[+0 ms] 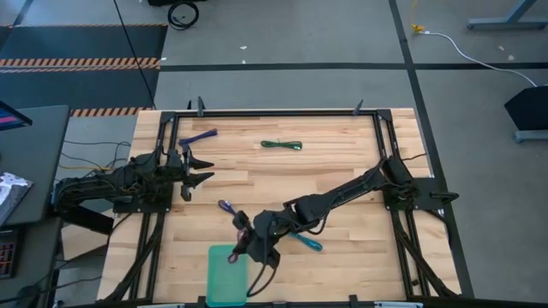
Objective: Pick and place USB-C Cables
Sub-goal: Put the pink charger cable into the green bin
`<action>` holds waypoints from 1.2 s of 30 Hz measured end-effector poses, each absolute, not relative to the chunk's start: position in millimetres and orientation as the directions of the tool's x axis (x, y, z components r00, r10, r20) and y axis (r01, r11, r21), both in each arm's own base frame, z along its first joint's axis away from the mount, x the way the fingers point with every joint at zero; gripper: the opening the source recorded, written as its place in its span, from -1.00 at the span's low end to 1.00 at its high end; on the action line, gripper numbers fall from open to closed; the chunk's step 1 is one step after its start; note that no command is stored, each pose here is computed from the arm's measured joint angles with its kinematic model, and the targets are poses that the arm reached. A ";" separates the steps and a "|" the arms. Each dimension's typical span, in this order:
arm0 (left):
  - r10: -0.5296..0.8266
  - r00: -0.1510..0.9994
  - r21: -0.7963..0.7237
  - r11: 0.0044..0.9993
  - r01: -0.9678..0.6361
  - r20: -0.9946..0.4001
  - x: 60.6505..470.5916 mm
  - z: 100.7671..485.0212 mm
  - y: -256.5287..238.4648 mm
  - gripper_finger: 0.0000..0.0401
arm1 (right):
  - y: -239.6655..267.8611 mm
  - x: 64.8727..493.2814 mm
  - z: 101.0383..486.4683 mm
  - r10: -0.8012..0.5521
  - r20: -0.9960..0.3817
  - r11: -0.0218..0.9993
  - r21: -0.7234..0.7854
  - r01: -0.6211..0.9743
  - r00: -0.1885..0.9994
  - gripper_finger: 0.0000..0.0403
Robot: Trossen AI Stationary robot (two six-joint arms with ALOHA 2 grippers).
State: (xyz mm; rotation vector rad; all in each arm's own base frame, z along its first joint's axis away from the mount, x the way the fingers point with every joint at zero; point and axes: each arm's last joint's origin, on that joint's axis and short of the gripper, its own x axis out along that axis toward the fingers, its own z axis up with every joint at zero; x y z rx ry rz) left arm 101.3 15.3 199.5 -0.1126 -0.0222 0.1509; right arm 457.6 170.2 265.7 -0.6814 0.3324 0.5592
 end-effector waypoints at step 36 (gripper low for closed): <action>0.119 0.993 -0.160 0.981 -0.114 0.023 164.9 355.0 23.9 -0.22 | 184.8 457.7 279.9 0.454 -0.349 0.593 -0.569 -0.570 0.820 -0.92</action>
